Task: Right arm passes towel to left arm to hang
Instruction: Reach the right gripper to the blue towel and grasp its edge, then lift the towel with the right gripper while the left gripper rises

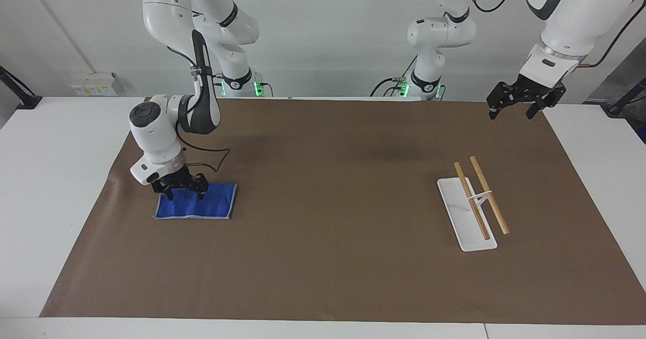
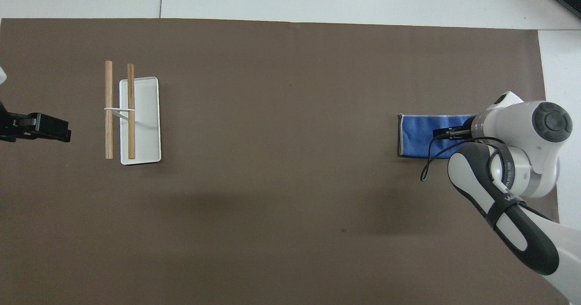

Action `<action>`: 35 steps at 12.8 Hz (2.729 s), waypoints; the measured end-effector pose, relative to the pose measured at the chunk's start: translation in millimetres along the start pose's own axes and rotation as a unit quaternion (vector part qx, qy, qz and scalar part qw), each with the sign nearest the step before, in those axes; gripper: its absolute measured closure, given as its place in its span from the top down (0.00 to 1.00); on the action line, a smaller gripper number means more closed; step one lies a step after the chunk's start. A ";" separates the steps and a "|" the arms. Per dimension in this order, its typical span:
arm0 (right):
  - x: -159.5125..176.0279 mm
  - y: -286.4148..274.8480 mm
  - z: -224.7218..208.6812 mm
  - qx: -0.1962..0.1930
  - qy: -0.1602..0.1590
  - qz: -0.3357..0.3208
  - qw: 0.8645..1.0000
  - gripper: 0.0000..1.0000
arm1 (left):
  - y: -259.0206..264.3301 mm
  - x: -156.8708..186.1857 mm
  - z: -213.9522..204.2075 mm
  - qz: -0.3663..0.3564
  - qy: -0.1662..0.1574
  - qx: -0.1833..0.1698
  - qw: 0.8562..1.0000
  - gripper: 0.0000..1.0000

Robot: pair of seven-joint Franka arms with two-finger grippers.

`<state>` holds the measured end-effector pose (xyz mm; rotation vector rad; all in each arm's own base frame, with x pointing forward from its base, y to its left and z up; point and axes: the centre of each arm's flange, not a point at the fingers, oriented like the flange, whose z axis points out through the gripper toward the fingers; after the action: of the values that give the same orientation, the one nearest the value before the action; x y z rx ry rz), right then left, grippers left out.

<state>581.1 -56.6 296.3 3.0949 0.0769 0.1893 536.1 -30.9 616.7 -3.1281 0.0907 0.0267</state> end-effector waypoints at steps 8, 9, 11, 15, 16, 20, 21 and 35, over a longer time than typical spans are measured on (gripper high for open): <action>-9.0 -3.8 11.7 0.000 0.010 -0.002 1.000 0.64 | 8.5 -0.3 -0.5 0.008 0.000 0.000 1.000 1.00; -8.5 -3.7 9.4 0.000 0.012 -0.002 1.000 0.54 | 9.7 -0.3 -0.5 0.009 0.000 0.000 1.000 1.00; -7.2 -6.4 6.4 0.000 0.015 -0.004 1.000 0.29 | 12.8 0.3 -1.0 0.010 0.003 -0.005 1.000 1.00; -3.9 -10.3 0.1 0.000 0.023 -0.008 1.000 0.04 | 23.9 3.7 -1.9 -0.034 0.015 -0.062 0.997 1.00; -1.5 -13.3 -7.4 0.000 0.030 -0.010 0.999 0.04 | 27.6 4.8 -1.5 -0.062 0.016 -0.080 0.995 1.00; 6.9 -58.9 -63.7 0.005 0.053 -0.036 0.998 0.04 | 65.3 9.5 7.7 -0.185 0.019 -0.148 0.971 1.00; 7.7 -71.8 -77.9 0.013 0.054 -0.038 0.998 0.04 | 82.1 10.4 11.0 -0.224 0.022 -0.164 0.960 1.00; -3.4 -194.5 -205.4 0.323 0.054 0.092 0.940 0.04 | 201.6 1.3 88.6 -0.541 0.055 -0.360 0.758 1.00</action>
<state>543.3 144.9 491.2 3.7457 -0.1906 0.4168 524.2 -231.1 525.7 -3.2020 -2.1524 -0.1713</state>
